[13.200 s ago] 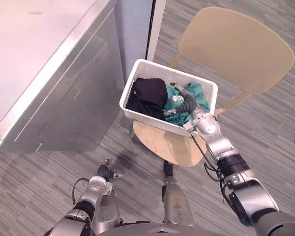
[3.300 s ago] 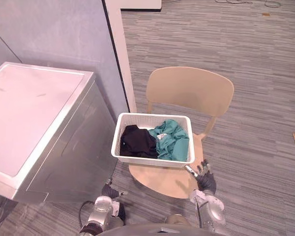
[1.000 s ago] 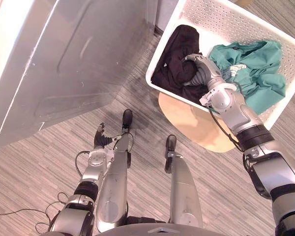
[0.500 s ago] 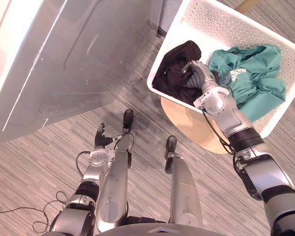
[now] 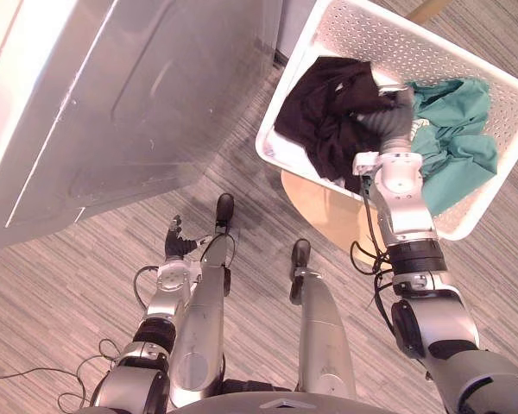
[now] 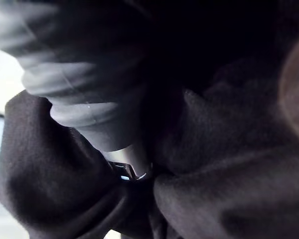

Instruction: Pick up the laundry basket with both hands and put the clothes into the washing machine.

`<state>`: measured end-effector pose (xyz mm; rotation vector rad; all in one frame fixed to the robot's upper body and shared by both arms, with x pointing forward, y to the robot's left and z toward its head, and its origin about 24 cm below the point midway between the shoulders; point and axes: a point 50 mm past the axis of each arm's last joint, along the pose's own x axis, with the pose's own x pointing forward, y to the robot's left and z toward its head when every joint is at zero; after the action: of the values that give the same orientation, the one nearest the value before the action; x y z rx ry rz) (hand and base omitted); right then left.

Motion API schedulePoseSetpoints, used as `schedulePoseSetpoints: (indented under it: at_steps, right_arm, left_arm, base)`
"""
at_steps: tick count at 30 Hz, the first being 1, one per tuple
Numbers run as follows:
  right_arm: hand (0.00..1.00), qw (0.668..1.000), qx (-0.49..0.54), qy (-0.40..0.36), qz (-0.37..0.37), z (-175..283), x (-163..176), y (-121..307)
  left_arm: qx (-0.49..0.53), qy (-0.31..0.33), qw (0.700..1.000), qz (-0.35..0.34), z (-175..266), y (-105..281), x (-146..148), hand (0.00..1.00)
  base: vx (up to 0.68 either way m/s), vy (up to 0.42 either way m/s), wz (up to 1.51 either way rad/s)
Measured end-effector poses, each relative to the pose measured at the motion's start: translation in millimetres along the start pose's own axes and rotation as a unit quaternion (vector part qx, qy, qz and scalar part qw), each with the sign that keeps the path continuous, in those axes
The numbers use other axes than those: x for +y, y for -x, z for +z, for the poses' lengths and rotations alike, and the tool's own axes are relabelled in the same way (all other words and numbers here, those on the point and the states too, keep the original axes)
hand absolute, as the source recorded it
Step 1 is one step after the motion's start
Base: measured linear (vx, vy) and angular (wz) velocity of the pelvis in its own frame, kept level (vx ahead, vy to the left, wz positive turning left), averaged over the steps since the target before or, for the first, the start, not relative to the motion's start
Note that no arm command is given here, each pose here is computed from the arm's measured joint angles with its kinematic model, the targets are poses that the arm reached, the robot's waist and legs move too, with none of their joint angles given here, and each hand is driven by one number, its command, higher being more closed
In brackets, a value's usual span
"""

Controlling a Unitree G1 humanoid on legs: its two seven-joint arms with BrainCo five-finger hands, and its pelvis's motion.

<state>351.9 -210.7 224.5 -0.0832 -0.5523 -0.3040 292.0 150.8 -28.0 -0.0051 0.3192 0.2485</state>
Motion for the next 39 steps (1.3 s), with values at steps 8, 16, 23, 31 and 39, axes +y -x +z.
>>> schedulePoseSetpoints:
  at_steps: [8, 16, 23, 31, 39]
  right_arm:
    - [1.00, 0.961, -0.035, -0.271, -0.038, 23, 10, 24]
    - [1.00, 0.920, 0.014, -0.391, -0.028, 6, 29, 66]
    - [1.00, 0.902, 0.100, -0.414, -0.064, -33, 24, 106]
    - [1.00, 0.898, 0.108, -0.421, -0.076, -37, 17, 124]
    - [1.00, 0.898, 0.103, -0.417, -0.093, -38, 7, 127]
  left_arm:
    - [0.019, 0.014, 1.000, 0.012, -5, 3, -5, 0.00]
    - [0.051, -0.002, 0.999, -0.005, -28, 19, -11, 0.00]
    - [0.026, 0.001, 0.998, -0.063, -27, 37, -25, 0.00]
    - [-0.109, 0.114, 0.981, -0.110, 39, 53, -32, 0.00]
    - [-0.218, 0.174, 0.951, -0.134, 95, 61, -33, 0.00]
  base:
    - [-0.02, -0.019, -0.13]
    - [0.01, -0.017, -0.03]
    - [0.03, 0.002, 0.07]
    - [0.03, 0.002, 0.03]
    - [-0.01, 0.003, -0.08]
